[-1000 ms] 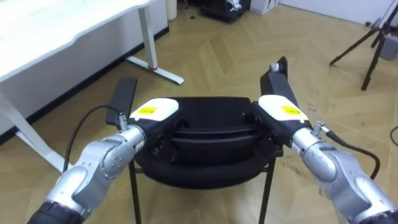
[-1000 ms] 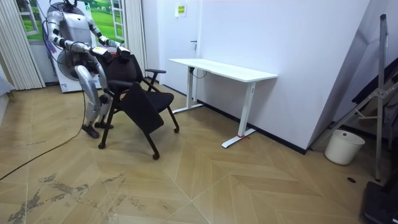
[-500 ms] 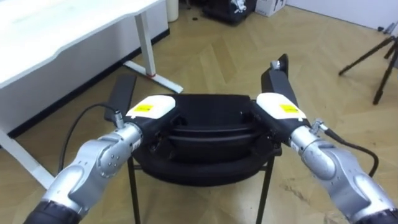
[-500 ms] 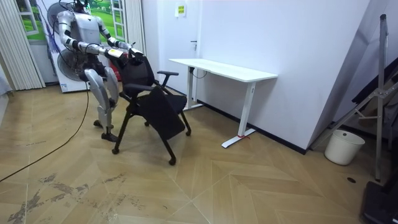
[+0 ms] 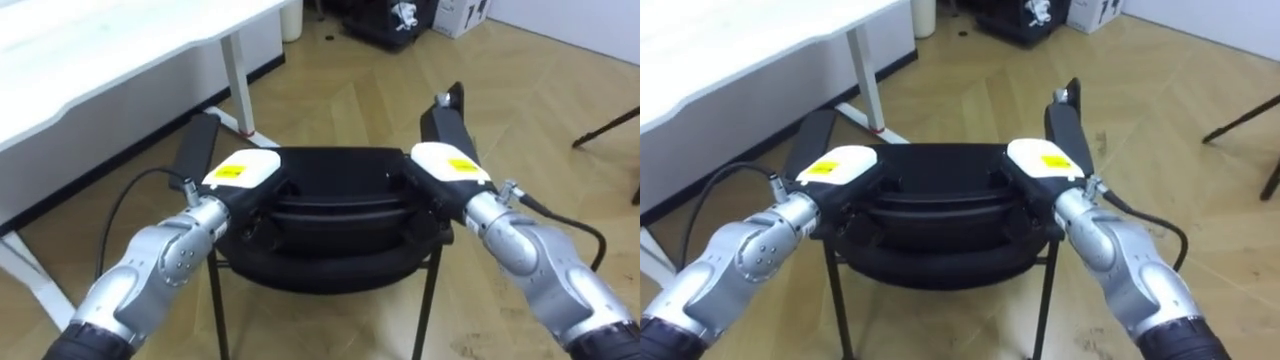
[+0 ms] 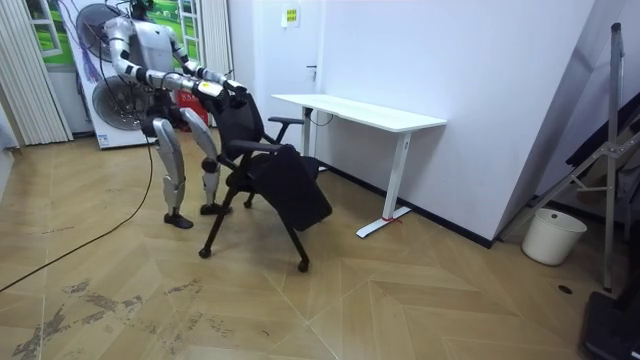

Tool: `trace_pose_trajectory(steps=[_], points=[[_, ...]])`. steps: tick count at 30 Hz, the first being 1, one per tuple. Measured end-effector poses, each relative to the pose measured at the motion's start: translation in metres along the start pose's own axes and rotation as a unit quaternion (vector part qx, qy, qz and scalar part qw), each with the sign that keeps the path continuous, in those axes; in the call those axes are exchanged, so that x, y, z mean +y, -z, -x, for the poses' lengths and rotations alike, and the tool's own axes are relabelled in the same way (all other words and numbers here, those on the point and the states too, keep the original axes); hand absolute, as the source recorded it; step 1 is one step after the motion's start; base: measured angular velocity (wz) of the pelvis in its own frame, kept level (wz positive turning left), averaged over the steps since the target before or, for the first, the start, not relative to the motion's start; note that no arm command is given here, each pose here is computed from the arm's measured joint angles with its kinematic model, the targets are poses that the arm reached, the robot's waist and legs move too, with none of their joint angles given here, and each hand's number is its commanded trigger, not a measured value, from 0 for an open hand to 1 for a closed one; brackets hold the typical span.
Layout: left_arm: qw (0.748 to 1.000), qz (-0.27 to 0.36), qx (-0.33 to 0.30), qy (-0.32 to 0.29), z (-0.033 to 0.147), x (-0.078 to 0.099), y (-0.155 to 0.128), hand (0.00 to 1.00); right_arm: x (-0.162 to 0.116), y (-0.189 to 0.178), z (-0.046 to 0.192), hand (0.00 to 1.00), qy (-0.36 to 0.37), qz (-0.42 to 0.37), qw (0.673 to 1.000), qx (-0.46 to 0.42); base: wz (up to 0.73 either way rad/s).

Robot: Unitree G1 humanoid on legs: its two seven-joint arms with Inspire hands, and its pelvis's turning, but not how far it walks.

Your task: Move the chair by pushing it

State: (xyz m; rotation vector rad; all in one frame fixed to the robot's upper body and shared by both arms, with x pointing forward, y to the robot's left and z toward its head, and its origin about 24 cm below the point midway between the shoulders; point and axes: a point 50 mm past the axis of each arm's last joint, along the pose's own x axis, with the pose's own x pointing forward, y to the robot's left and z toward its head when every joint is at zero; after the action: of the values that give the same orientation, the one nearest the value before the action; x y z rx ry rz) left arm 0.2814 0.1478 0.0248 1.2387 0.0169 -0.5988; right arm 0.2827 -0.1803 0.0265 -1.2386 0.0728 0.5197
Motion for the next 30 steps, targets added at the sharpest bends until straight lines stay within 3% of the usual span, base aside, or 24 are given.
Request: trace_pose_trajectory(steps=[5,14,23,27,30], points=[[1.000,-0.004,-0.012,-0.017,0.003,0.005,-0.006,1.00,-0.005,-0.001,0.014,1.00,0.017,0.001,1.000,0.000,0.25],[1.000,0.008,-0.007,-0.018,-0.002,0.007,-0.011,1.00,-0.008,0.000,0.017,1.00,0.019,0.009,1.000,0.002,0.29],[1.000,0.015,0.012,0.018,0.006,-0.013,-0.003,1.00,0.021,0.003,0.020,1.00,-0.023,-0.007,1.000,-0.014,0.60],[1.000,0.005,0.011,0.010,0.011,-0.005,0.003,1.00,0.019,-0.003,0.018,1.00,-0.012,-0.009,0.999,-0.029,1.03],[1.000,0.014,0.008,0.014,0.008,-0.009,-0.002,1.00,0.019,0.000,0.018,1.00,-0.014,-0.003,1.000,-0.017,0.91]])
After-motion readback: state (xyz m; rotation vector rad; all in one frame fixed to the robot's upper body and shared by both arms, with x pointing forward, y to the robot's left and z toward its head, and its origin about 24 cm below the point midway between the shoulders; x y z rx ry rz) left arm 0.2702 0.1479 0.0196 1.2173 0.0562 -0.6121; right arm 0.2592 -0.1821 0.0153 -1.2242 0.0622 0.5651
